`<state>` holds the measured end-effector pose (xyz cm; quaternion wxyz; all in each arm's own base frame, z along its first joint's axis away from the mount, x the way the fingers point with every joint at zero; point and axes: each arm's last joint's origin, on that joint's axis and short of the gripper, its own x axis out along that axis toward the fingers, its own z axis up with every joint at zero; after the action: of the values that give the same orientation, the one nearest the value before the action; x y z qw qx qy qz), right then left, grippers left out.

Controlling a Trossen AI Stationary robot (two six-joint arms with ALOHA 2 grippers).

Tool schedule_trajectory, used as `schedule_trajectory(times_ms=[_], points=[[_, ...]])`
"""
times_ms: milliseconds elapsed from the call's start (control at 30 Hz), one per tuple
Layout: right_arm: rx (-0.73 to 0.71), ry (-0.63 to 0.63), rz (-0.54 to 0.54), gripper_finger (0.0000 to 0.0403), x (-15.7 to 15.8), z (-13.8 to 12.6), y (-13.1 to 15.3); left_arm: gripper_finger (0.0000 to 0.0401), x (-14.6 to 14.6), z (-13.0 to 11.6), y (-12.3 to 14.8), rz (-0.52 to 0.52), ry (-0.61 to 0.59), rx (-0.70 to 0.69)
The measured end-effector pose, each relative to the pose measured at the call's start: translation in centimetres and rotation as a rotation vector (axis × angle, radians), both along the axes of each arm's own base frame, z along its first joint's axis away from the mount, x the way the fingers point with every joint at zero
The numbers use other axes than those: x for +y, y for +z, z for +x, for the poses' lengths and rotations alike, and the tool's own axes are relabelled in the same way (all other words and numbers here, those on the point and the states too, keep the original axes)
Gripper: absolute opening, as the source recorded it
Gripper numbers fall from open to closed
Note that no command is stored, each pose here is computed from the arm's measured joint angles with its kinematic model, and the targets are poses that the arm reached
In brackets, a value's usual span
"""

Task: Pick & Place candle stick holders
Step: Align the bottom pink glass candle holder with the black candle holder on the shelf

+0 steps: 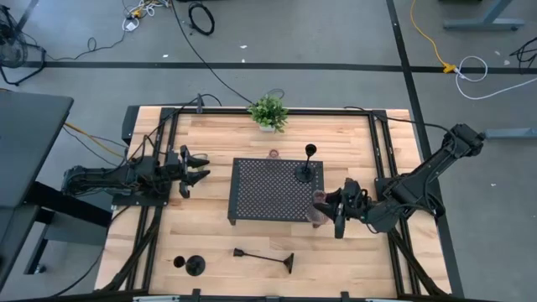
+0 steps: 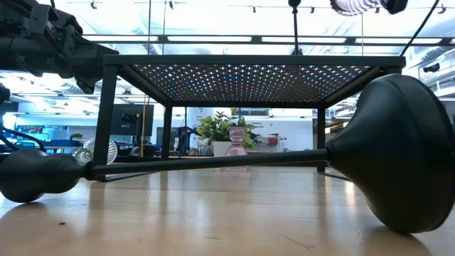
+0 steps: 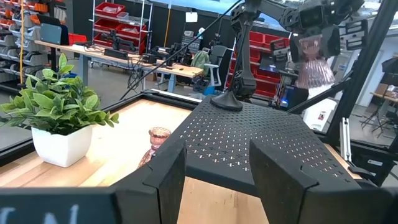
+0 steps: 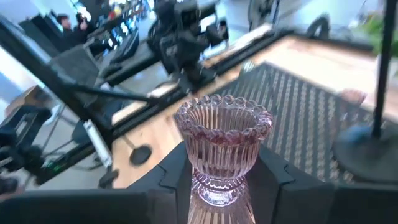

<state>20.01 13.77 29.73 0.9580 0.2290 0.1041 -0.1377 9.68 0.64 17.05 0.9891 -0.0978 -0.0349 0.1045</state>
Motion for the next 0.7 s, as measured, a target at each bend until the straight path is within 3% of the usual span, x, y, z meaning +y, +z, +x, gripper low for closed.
schedule_trajectory(times_ms=[300, 700], points=[[-0.022, -0.026, -0.196, 0.0107, 1.4, 1.7, -0.8, 0.0179, 0.0, 0.0, 0.0, 0.005, 0.000, 0.001], [-0.039, -0.189, -0.379, 0.0107, 4.1, 2.0, -2.3, 0.0179, 0.0, 0.0, 0.0, 0.004, 0.000, 0.002]])
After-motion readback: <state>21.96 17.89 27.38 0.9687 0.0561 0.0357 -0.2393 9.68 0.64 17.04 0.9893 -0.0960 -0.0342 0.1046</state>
